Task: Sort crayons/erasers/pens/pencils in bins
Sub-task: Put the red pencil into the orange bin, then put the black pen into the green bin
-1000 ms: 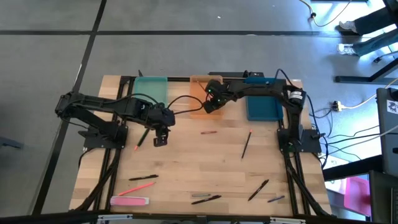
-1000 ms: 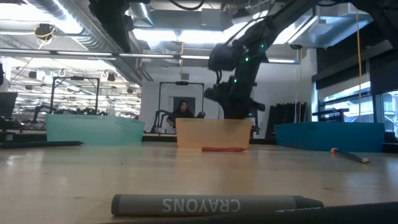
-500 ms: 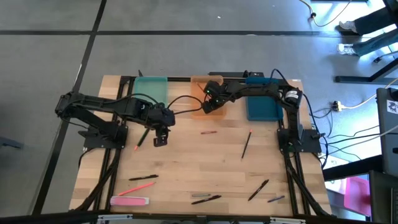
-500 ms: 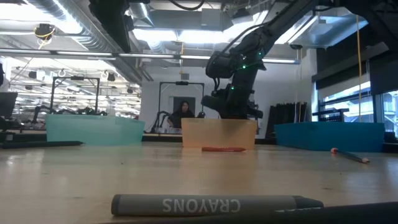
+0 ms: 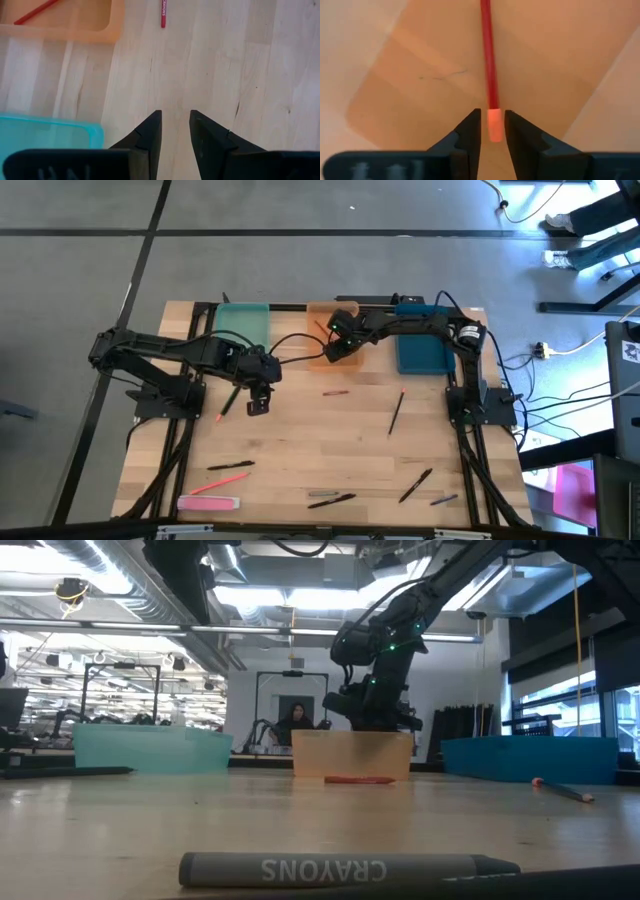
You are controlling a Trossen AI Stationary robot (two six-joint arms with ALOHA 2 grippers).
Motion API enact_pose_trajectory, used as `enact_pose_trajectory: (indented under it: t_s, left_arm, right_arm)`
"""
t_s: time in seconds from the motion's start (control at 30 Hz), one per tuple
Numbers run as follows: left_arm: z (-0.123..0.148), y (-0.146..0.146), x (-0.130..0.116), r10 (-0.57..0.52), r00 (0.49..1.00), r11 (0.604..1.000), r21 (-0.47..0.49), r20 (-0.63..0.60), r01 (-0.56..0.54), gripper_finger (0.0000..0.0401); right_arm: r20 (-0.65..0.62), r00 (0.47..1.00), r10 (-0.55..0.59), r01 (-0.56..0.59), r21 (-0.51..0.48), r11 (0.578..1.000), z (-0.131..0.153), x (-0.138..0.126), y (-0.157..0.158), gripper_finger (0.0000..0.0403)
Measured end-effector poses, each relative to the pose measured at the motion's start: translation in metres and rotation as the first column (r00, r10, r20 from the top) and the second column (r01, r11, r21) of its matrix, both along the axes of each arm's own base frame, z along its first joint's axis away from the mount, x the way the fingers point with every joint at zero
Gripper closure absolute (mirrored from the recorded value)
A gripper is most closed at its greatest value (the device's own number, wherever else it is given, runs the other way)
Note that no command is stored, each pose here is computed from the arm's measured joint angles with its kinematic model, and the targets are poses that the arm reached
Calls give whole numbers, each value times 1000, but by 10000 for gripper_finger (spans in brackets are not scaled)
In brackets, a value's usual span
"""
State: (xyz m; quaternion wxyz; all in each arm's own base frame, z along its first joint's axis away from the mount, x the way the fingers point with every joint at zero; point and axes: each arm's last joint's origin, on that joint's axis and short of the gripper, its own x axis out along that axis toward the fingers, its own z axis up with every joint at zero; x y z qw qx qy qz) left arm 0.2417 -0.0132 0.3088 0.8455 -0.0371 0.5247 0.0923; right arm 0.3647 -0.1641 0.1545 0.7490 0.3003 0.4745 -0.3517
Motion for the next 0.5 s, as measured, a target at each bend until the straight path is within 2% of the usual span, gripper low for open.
enact_pose_trajectory:
  t_s: [0.2,0.33,0.4,0.5]
  left_arm:
    - [-1,0,-2,78,997,996,-35,-10,-78,309]
    - [-2,1,-5,157,987,987,-38,-31,-158,309]
    - [-2,2,-6,220,975,975,-16,-30,-220,309]
    - [-3,4,-9,316,948,949,14,-37,-316,309]
  right_arm:
    - [20,999,47,-46,-38,998,11,0,0,309]
    - [29,992,126,-122,-115,986,30,0,8,309]
    - [17,983,183,-177,-178,968,44,-1,16,309]
    - [-31,953,303,-300,-262,917,68,-6,33,309]
